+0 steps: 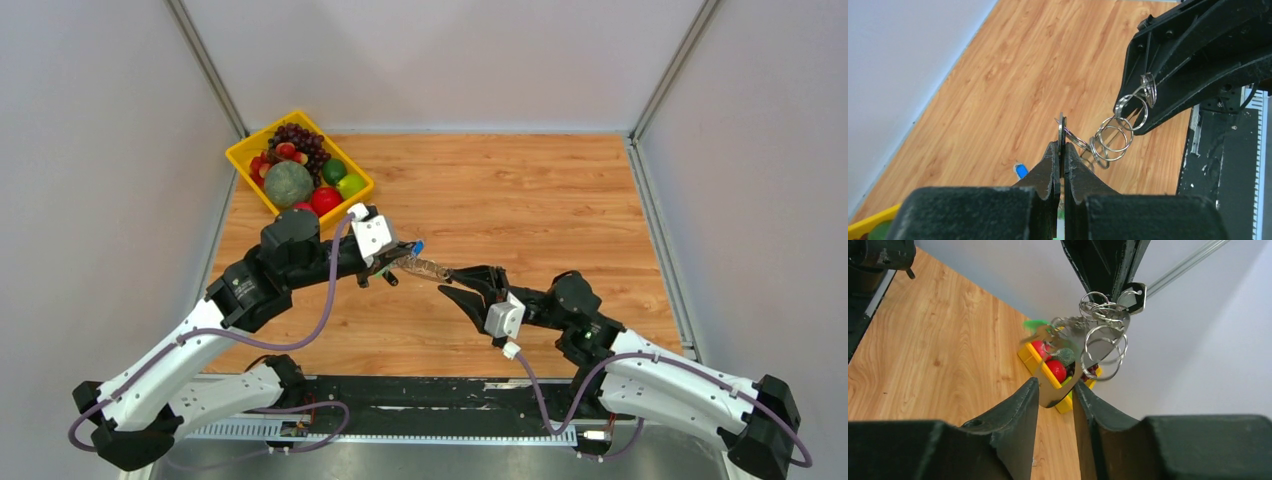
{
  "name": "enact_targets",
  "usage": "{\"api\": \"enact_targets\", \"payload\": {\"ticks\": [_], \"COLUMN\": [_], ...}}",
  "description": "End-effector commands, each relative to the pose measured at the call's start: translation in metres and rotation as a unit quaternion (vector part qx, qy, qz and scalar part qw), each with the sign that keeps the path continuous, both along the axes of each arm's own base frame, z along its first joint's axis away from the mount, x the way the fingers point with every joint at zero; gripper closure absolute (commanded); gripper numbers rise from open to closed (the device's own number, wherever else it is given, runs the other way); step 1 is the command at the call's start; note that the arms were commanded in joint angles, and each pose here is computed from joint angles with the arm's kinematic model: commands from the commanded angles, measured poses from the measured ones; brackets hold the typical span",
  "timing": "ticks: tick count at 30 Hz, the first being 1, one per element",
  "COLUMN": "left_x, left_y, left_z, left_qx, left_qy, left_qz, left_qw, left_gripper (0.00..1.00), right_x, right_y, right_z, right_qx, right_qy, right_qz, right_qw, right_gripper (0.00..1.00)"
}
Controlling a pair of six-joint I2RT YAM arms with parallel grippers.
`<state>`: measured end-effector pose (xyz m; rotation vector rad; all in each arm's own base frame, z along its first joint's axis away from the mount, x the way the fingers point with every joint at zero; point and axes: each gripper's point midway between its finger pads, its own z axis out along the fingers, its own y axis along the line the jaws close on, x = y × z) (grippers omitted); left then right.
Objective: Remove the keys from the keyring
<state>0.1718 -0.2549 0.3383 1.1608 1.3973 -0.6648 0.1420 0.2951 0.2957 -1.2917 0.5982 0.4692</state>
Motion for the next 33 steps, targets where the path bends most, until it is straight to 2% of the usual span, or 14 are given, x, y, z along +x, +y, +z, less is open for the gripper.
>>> {"api": "enact_targets", "payload": {"ticks": [1,7,9,14,18,21,23,25,28,30,33], "left_x": [-0.007,-0.008,-0.008,-0.009,-0.012,-0.020,-0.024,-0.028,-0.032,-0.036,-0.041], "left_y": [0.003,0.003,0.003,0.002,0.001,0.000,0.001,0.002,0.003,0.004,0.004], "left_z": [0.015,0.001,-0.003,-0.008,-0.013,-0.014,-0.015,-0.016,-0.017,-0.018,-0.019], "left_qx": [0.006,0.033,0.040,0.048,0.053,0.053,0.055,0.057,0.060,0.063,0.065], "left_qy": [-0.017,-0.035,-0.041,-0.054,-0.062,-0.075,-0.087,-0.097,-0.105,-0.105,-0.107], "left_qz": [-0.021,-0.040,-0.045,-0.057,-0.072,-0.094,-0.109,-0.121,-0.133,-0.141,-0.154], "left_qw": [1.000,0.998,0.997,0.996,0.994,0.991,0.989,0.986,0.984,0.982,0.980], "left_gripper": [1.00,1.00,1.00,1.00,1.00,1.00,1.00,1.00,1.00,1.00,1.00], "right_x": [-0.015,-0.043,-0.050,-0.038,-0.028,-0.031,-0.026,-0.011,0.020,0.039,0.062], "right_y": [0.000,-0.005,-0.005,-0.008,-0.014,-0.014,-0.011,-0.007,-0.004,-0.001,0.007], "right_z": [0.015,0.023,0.032,0.064,0.095,0.115,0.123,0.126,0.125,0.121,0.112], "right_qx": [0.031,0.032,0.029,0.055,0.096,0.107,0.113,0.120,0.129,0.128,0.117], "right_qy": [0.048,0.091,0.117,0.192,0.223,0.220,0.223,0.231,0.245,0.256,0.273], "right_qz": [0.036,0.097,0.115,0.085,0.062,0.073,0.067,0.042,-0.013,-0.039,-0.058], "right_qw": [0.998,0.991,0.986,0.976,0.968,0.967,0.966,0.965,0.961,0.957,0.953], "right_gripper": [0.60,0.41,0.41,0.40,0.29,0.28,0.33,0.43,0.67,0.78,0.87]}}
